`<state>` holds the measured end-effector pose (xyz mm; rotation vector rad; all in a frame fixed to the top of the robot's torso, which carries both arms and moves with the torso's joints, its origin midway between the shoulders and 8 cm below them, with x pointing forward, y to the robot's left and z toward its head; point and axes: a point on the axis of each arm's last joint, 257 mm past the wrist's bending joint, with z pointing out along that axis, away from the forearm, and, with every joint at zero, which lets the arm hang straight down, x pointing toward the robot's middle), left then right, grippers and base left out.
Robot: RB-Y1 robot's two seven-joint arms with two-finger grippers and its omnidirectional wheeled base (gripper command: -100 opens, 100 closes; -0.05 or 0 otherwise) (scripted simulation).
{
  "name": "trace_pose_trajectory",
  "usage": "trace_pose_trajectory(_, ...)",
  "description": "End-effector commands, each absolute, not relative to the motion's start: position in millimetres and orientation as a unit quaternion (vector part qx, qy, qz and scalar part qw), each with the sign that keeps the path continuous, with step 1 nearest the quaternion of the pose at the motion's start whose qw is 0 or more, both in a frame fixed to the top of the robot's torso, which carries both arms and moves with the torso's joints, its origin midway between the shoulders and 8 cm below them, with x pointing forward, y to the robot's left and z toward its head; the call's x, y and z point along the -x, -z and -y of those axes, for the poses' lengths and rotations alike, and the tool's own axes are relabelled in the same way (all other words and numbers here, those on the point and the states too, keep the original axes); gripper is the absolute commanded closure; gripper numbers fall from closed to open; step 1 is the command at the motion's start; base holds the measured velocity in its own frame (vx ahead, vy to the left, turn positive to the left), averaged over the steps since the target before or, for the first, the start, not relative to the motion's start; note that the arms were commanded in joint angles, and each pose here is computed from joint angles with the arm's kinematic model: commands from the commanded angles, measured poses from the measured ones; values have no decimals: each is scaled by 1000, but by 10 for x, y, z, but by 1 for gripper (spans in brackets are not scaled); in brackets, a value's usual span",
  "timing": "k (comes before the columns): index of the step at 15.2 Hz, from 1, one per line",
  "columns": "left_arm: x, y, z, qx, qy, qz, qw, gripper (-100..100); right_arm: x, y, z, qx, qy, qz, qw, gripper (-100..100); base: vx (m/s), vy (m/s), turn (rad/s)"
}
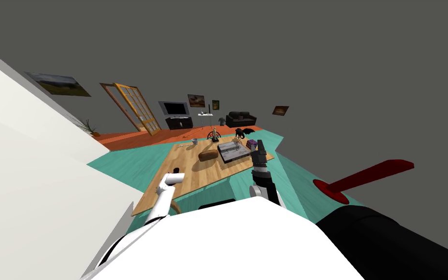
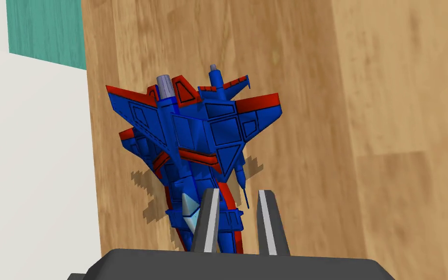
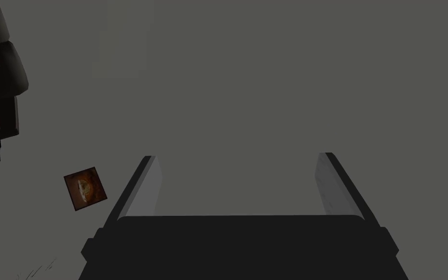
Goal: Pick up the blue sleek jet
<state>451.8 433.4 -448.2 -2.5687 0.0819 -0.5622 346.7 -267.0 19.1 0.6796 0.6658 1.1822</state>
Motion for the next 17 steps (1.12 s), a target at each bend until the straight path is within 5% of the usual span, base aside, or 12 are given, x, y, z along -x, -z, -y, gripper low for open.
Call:
trace_pose_trajectory(1,-4703,4346,-4278,945,223,-23,240,-100,-3467,-191,2670,-308,-536,-302,726,0,-127,119,-80)
trace_pose_trajectory(17,-5602,3706,-3651,947,298,37,113,-100,-3467,-190,2671,-308,-536,-302,726,0,-63,161,-73)
